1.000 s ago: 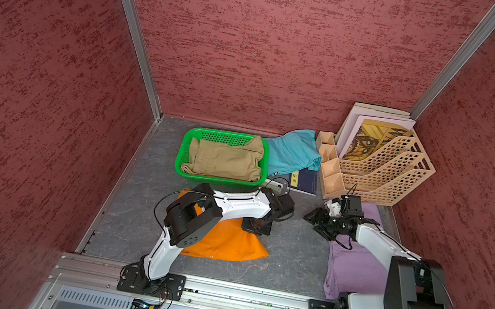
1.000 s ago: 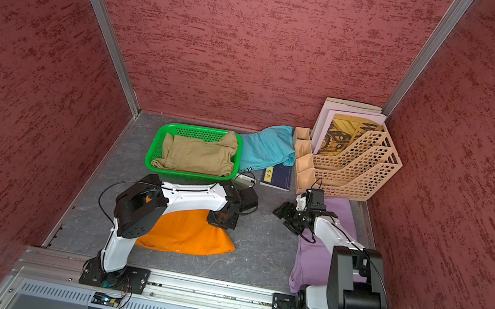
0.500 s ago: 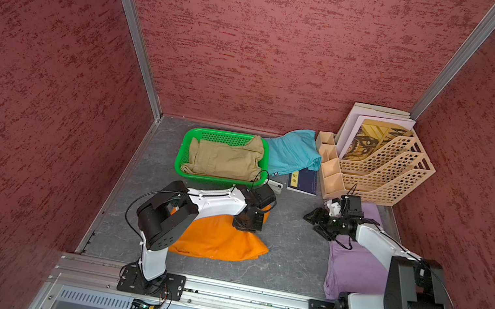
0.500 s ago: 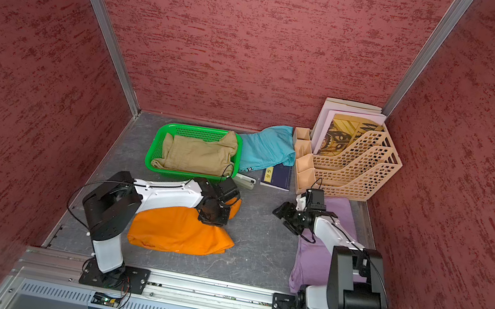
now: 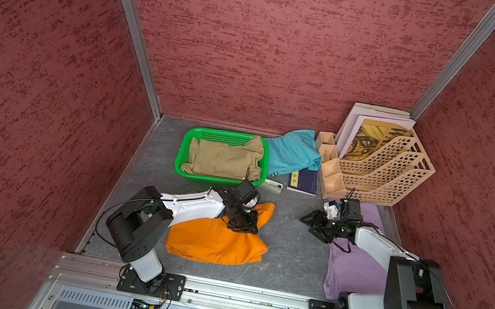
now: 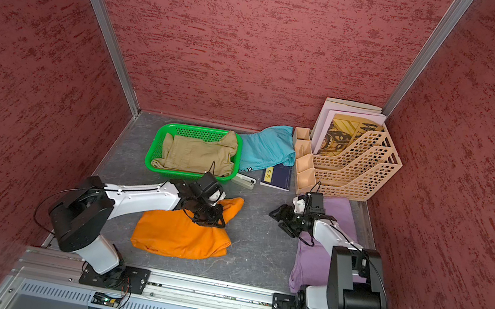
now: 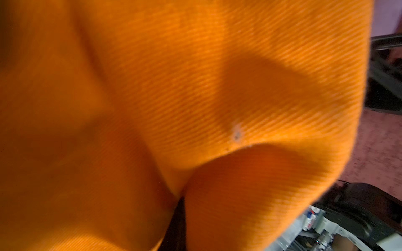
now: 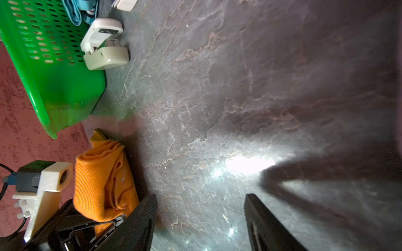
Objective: Put the folded long pants in the basket
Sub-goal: Pick up the long pant at the center of the board.
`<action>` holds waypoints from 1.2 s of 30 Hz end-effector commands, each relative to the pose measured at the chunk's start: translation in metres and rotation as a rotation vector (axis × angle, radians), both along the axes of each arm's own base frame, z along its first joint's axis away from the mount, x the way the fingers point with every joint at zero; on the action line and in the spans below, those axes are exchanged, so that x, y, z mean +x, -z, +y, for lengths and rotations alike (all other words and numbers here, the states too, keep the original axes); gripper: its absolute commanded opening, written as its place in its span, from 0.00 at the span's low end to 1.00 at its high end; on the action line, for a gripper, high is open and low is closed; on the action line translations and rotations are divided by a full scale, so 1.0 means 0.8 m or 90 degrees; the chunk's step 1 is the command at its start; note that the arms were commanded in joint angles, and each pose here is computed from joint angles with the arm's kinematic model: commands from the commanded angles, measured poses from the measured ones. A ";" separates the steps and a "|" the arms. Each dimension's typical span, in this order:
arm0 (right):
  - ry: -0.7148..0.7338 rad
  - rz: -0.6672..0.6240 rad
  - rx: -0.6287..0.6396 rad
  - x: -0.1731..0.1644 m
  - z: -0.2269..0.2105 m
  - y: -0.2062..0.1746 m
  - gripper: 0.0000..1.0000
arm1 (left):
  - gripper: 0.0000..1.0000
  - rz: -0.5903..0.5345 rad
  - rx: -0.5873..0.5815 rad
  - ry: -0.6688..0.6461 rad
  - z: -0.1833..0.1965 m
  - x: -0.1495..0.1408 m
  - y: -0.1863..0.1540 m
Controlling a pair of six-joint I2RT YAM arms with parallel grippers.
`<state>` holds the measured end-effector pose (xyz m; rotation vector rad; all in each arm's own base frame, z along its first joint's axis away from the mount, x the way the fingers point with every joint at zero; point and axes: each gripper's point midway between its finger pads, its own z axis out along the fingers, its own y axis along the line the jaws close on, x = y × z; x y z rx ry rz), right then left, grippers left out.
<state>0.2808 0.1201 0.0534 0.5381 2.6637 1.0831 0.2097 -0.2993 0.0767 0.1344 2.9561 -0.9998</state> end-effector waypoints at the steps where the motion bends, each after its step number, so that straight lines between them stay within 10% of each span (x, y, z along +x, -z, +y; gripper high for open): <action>1: 0.001 -0.040 0.027 0.008 0.003 -0.020 0.69 | 0.00 -0.055 -0.177 0.066 -0.047 0.000 -0.088; 10: 0.035 -0.067 -0.008 0.025 -0.018 -0.039 0.69 | 0.00 -0.152 -0.359 0.180 -0.120 -0.027 -0.266; 15: 0.077 -0.075 -0.030 0.038 -0.044 -0.049 0.69 | 0.00 -0.186 -0.441 0.147 -0.082 0.001 -0.334; 25: 0.079 -0.071 -0.010 0.045 -0.044 -0.041 0.68 | 0.00 -0.053 -0.310 -0.204 0.130 0.041 -0.125; 36: -0.052 -0.057 0.043 0.026 0.037 -0.017 0.69 | 0.00 0.005 -0.282 -0.283 0.159 0.013 -0.022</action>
